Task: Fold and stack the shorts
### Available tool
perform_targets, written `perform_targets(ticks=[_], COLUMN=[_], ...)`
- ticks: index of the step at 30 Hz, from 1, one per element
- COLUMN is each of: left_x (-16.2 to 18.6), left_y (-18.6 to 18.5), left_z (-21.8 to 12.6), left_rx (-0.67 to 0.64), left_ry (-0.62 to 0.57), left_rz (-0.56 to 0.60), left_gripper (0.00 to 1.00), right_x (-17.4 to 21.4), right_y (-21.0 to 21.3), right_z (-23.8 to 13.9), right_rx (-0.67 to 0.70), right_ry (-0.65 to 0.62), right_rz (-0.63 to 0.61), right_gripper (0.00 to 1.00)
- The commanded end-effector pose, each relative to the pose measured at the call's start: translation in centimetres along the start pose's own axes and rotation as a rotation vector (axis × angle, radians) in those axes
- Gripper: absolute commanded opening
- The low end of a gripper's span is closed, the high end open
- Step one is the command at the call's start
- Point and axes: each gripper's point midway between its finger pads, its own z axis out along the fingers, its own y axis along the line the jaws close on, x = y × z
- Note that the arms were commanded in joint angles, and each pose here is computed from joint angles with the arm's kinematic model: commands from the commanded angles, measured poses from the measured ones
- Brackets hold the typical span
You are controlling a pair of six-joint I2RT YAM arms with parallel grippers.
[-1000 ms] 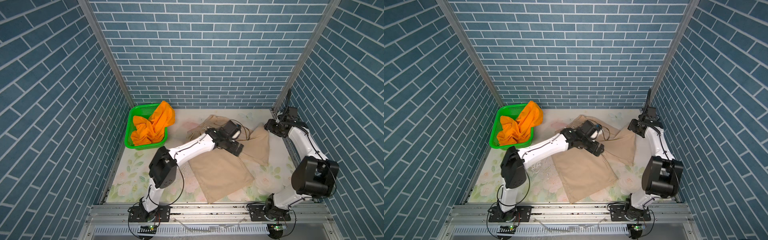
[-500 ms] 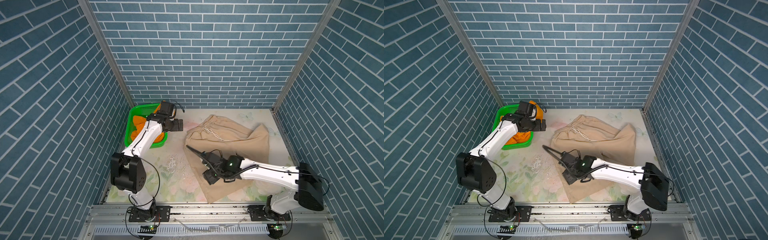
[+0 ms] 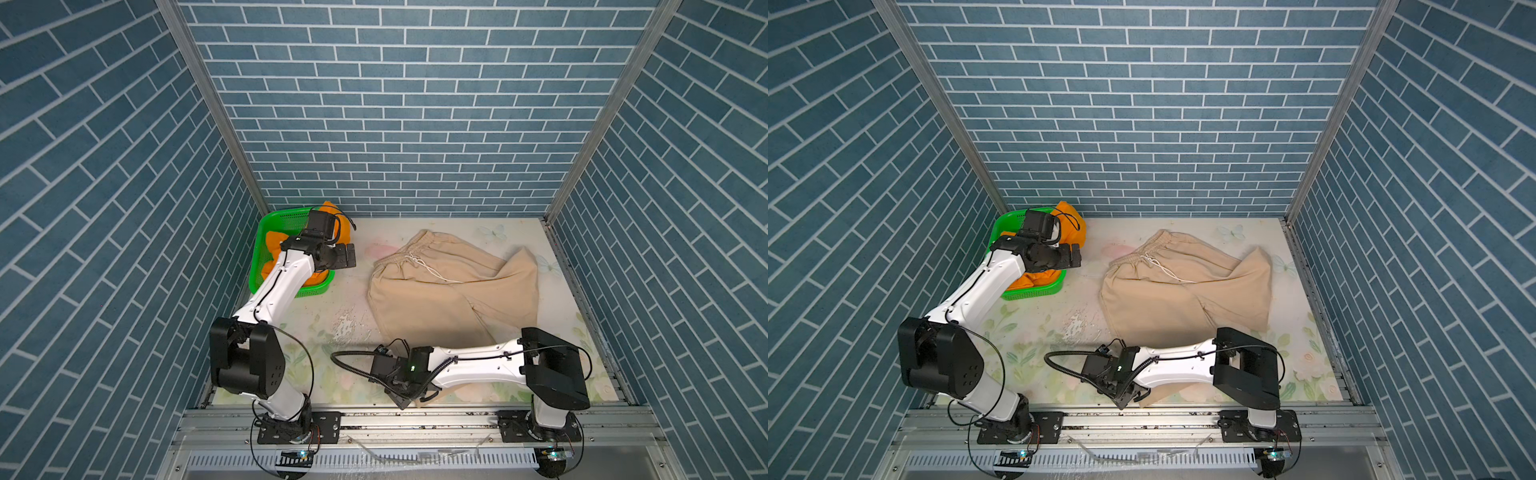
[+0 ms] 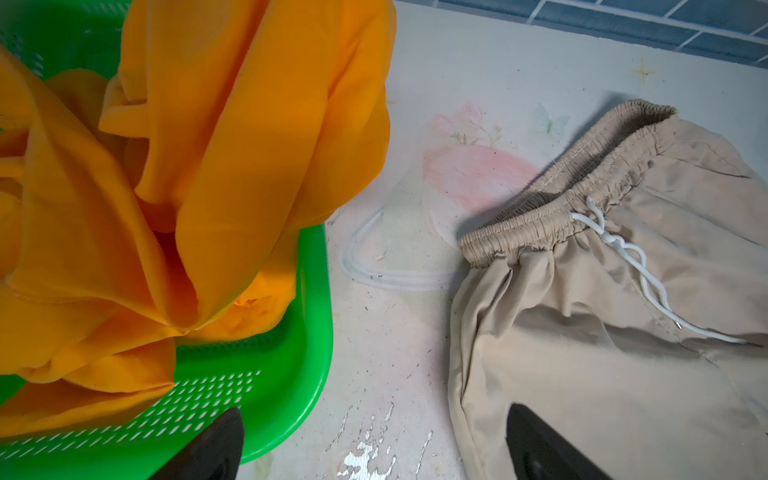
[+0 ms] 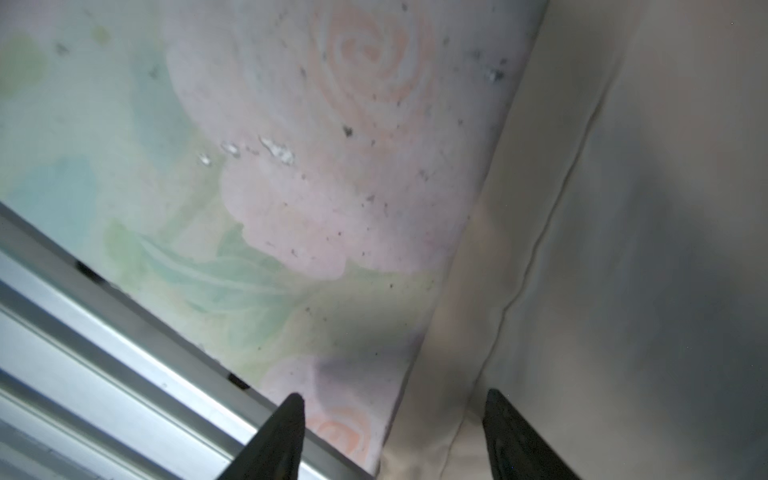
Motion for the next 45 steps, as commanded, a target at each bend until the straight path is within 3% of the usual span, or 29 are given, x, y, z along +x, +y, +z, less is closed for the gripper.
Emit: perform_targets(ticks=[1, 4, 9, 12, 22, 33, 37, 38, 40, 41, 42, 43, 45], left_x=[-0.2, 0.0, 1.1, 1.6, 1.6, 2.6, 2.9, 3.0, 3.1, 3.1, 3.0, 2.8, 2.0], left_y=[-0.9, -2.4, -6.4, -8.7, -10.8, -12.9, -13.4, -13.5, -13.6, -13.6, -13.5, -13.4, -13.0], left_z=[0.0, 0.7, 2.3, 3.7, 8.9, 14.1, 15.2, 15.5, 15.8, 15.8, 15.7, 15.4, 14.3], left_rx=[0.057, 0.136, 0.228, 0.271, 0.225, 0.307, 0.325, 0.330, 0.331, 0.329, 0.322, 0.316, 0.297], left_ry=[-0.003, 0.019, 0.052, 0.067, 0.088, 0.115, 0.125, 0.128, 0.134, 0.136, 0.136, 0.135, 0.119], left_rz=[0.000, 0.003, 0.051, 0.053, 0.067, 0.025, 0.022, 0.024, 0.030, 0.036, 0.043, 0.048, 0.066], left_gripper=[1.00, 1.00, 1.00, 1.00, 1.00, 0.93, 0.81, 0.74, 0.46, 0.25, 0.10, 0.01, 0.00], right_x=[2.5, 3.8, 4.8, 5.2, 6.5, 6.6, 6.2, 6.0, 5.7, 5.5, 5.5, 5.4, 5.5], right_y=[-1.6, -2.6, -5.2, -6.2, -9.6, -10.8, -10.9, -10.9, -11.1, -11.1, -11.4, -11.6, -12.4], right_z=[0.8, 1.1, 0.5, 0.2, -1.5, -2.6, -2.9, -3.1, -3.4, -3.7, -3.9, -4.2, -5.1], right_rx=[0.104, 0.142, 0.190, 0.194, 0.170, 0.165, 0.168, 0.166, 0.174, 0.177, 0.186, 0.195, 0.222], right_ry=[0.066, 0.087, 0.057, 0.034, -0.060, -0.125, -0.144, -0.154, -0.169, -0.179, -0.187, -0.194, -0.210], right_rz=[0.072, 0.100, 0.164, 0.200, 0.307, 0.347, 0.352, 0.354, 0.356, 0.357, 0.359, 0.365, 0.375], right_gripper=[0.67, 0.56, 0.16, 0.00, 0.00, 0.00, 0.00, 0.00, 0.00, 0.00, 0.00, 0.00, 0.00])
